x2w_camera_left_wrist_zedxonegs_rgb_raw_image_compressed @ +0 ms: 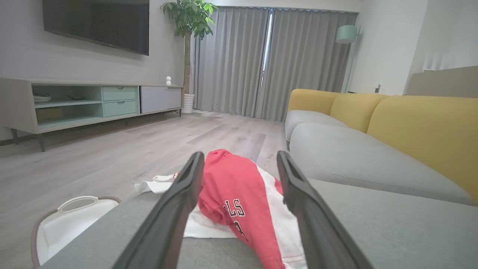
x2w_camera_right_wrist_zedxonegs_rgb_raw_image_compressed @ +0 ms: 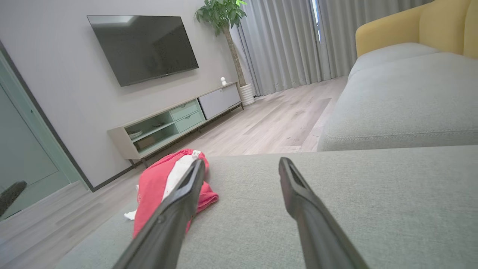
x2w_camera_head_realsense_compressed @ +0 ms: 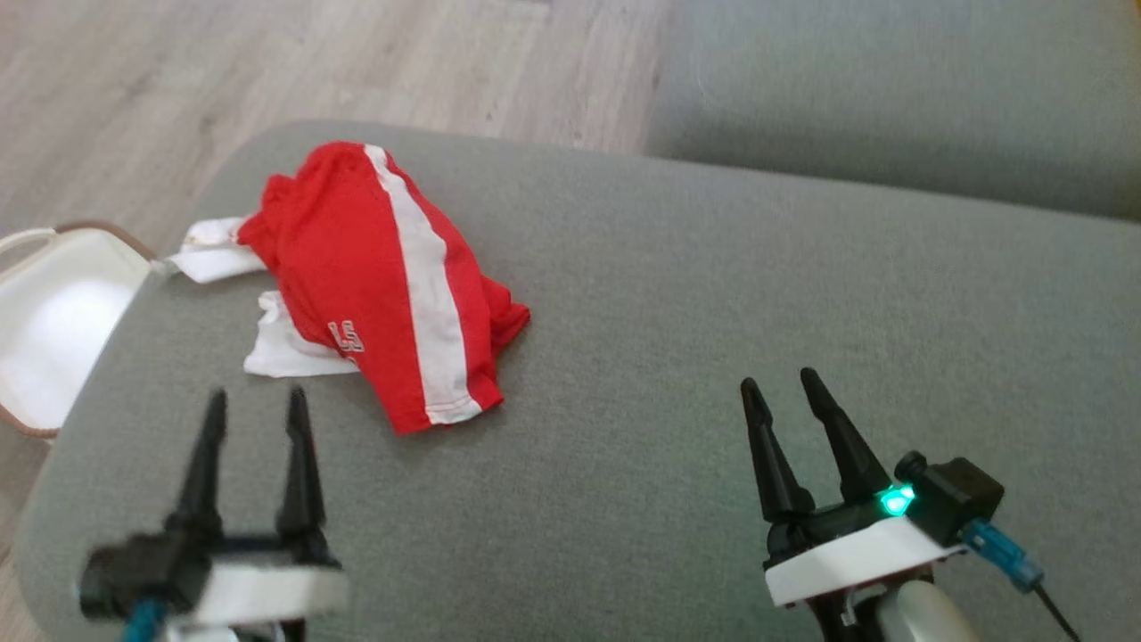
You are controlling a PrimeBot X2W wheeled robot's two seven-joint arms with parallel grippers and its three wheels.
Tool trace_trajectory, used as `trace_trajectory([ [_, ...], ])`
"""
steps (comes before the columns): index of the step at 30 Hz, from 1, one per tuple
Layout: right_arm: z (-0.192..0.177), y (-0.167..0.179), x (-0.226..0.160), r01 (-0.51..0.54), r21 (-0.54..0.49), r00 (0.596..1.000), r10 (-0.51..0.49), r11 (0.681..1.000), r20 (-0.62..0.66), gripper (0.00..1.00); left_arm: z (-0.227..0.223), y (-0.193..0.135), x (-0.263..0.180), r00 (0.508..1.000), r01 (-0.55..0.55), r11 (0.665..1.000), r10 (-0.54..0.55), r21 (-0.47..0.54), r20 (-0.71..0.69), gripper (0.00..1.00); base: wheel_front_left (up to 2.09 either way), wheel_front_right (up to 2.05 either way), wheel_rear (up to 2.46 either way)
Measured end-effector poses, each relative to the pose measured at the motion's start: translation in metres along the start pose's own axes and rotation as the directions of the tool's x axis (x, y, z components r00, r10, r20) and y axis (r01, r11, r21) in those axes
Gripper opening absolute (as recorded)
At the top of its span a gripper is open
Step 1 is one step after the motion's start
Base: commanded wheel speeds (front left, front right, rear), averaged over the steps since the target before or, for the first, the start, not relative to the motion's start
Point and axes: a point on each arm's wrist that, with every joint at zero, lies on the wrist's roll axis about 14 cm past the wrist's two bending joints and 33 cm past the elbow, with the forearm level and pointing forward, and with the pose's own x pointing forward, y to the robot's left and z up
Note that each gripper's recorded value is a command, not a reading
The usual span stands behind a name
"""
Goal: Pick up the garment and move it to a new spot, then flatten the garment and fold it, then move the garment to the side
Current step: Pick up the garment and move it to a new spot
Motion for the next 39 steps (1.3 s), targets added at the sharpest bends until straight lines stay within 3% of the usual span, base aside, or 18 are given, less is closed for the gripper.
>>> trace_trajectory([
  [3, -0.001, -0.012, 0.004, 0.024, -0.005, 1.000, -0.024, 1.000, 0.000, 1.00, 0.014, 0.004, 0.031, 0.998, 0.044, 0.996, -0.047, 0.078, 0.032, 1.00, 0.00, 0.00, 0.00],
  [9, 0.012, -0.049, 0.023, 0.093, -0.023, 0.995, -0.091, 0.995, 0.049, 1.00, 0.060, 0.002, 0.135, 0.988, 0.130, 0.958, -0.146, 0.254, 0.046, 1.00, 0.00, 0.00, 0.00],
  [12, 0.010, -0.068, 0.026, 0.134, -0.023, 0.990, -0.132, 0.991, 0.051, 1.00, 0.060, -0.001, 0.182, 0.986, 0.165, 0.933, -0.158, 0.320, -0.050, 1.00, 0.00, 0.00, 0.00],
  [16, 0.006, -0.090, 0.026, 0.181, -0.018, 0.983, -0.180, 0.983, 0.047, 1.00, 0.024, -0.008, 0.223, 0.953, 0.250, 0.902, -0.166, 0.353, -0.253, 1.00, 0.00, 0.00, 0.00],
  [21, 0.006, -0.113, 0.028, 0.226, -0.024, 0.973, -0.225, 0.974, 0.057, 1.00, -0.041, 0.000, 0.246, 0.857, 0.282, 0.904, -0.087, 0.322, -0.508, 1.00, 0.00, 0.00, 0.00],
  [22, 0.006, -0.113, 0.028, 0.226, -0.024, 0.973, -0.225, 0.974, 0.057, 1.00, -0.041, 0.000, 0.246, 0.857, 0.282, 0.904, -0.087, 0.322, -0.508, 1.00, 0.00, 0.00, 0.00],
  [29, -0.004, -0.138, 0.018, 0.289, -0.026, 0.957, -0.289, 0.957, 0.032, 1.00, -0.121, -0.001, 0.245, 0.687, 0.315, 0.911, -0.027, 0.265, -0.726, 1.00, 0.00, 0.00, 0.00],
  [36, -0.004, -0.152, 0.009, 0.331, -0.032, 0.943, -0.331, 0.943, 0.030, 1.00, -0.169, 0.002, 0.229, 0.537, 0.332, 0.911, 0.032, 0.246, -0.843, 1.00, 0.00, 0.00, 0.00],
  [37, -0.004, -0.153, 0.009, 0.334, -0.029, 0.942, -0.334, 0.942, 0.031, 1.00, -0.172, 0.003, 0.226, 0.515, 0.332, 0.911, 0.043, 0.245, -0.856, 0.92, 0.00, 0.00, 0.00],
  [38, -0.003, -0.153, 0.008, 0.335, -0.030, 0.942, -0.334, 0.942, 0.033, 1.00, -0.174, 0.005, 0.223, 0.500, 0.329, 0.913, 0.048, 0.241, -0.865, 0.29, 0.00, 0.00, 0.00],
  [39, -0.002, -0.152, 0.008, 0.335, -0.031, 0.942, -0.334, 0.942, 0.036, 1.00, -0.174, 0.005, 0.222, 0.498, 0.325, 0.915, 0.049, 0.239, -0.866, 0.00, 0.00, 0.00, 0.00],
])
